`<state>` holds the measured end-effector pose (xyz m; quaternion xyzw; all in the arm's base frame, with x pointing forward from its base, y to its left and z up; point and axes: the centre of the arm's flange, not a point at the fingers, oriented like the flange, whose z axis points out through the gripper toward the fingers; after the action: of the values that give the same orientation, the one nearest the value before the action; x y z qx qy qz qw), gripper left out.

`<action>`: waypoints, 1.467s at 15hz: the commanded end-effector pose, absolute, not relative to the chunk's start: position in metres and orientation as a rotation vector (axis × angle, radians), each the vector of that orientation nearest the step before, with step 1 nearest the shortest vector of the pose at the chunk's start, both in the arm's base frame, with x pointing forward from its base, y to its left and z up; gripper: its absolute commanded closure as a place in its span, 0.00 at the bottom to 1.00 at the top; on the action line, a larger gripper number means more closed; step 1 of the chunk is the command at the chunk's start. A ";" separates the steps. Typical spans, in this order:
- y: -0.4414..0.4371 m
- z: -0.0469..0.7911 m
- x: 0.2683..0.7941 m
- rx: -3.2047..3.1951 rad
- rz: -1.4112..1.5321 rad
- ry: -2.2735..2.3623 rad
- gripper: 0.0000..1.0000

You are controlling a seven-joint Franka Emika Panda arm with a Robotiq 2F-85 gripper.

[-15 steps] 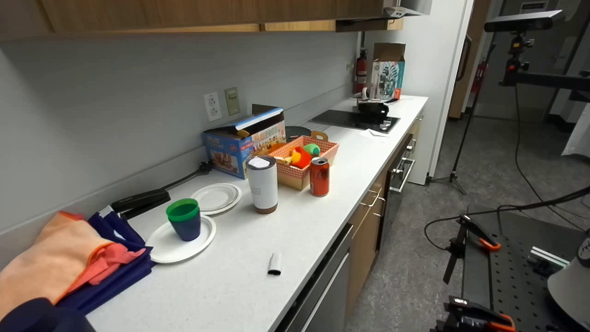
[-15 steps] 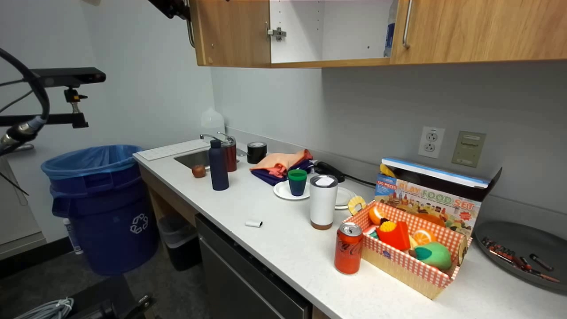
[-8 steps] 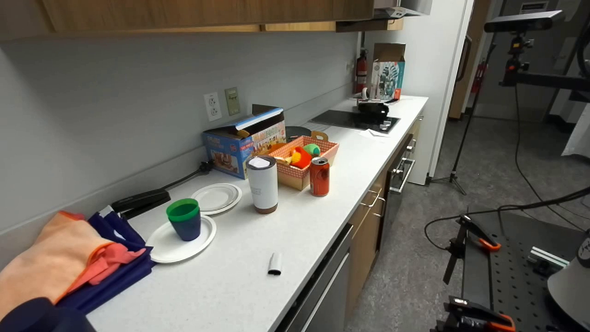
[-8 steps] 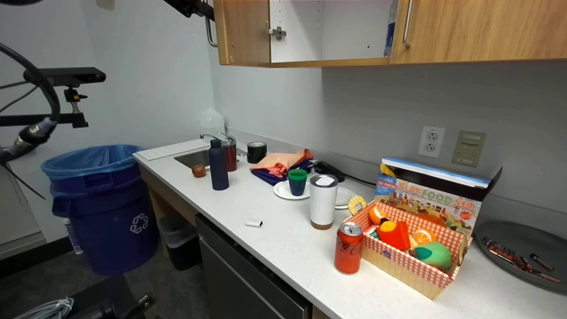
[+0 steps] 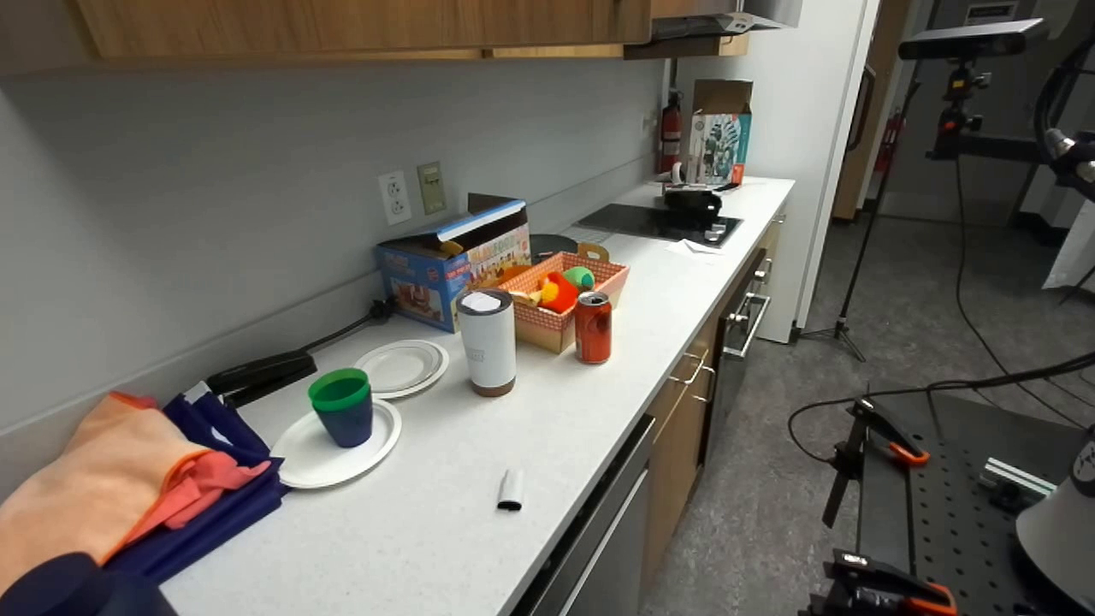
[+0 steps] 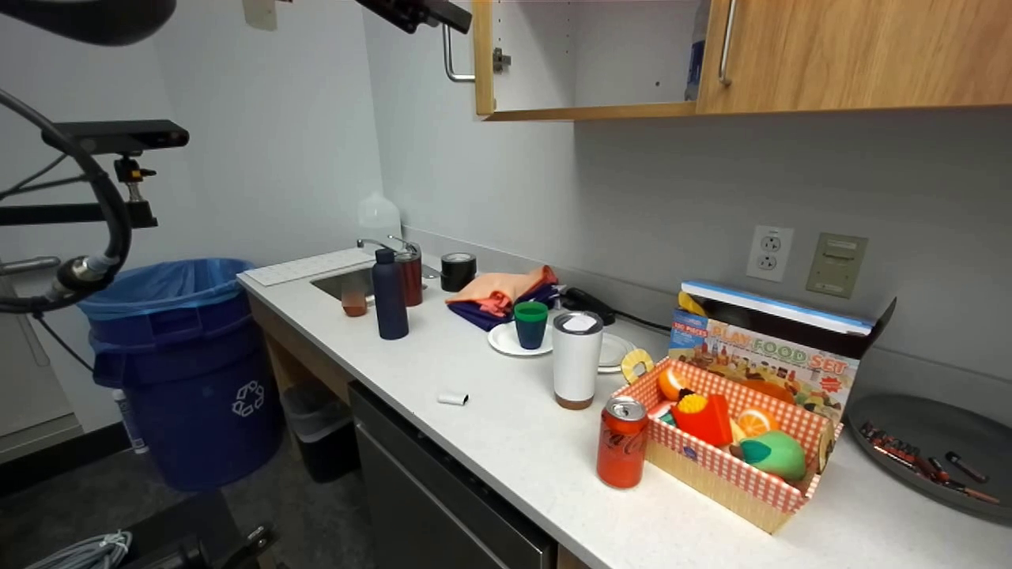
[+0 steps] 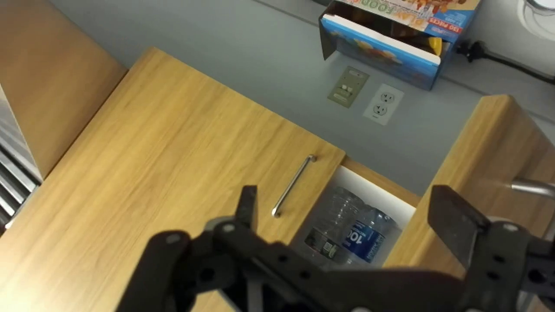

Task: Close the top left cabinet door

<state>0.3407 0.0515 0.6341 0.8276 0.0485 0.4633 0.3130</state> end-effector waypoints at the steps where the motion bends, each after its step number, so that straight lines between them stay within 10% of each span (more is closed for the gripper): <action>1: 0.049 0.633 0.342 2.186 1.215 0.124 0.00; 22: 0.019 0.682 0.358 2.069 1.433 -0.199 0.00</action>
<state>0.3586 0.0143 0.6677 0.7694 -0.0626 0.5549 0.3101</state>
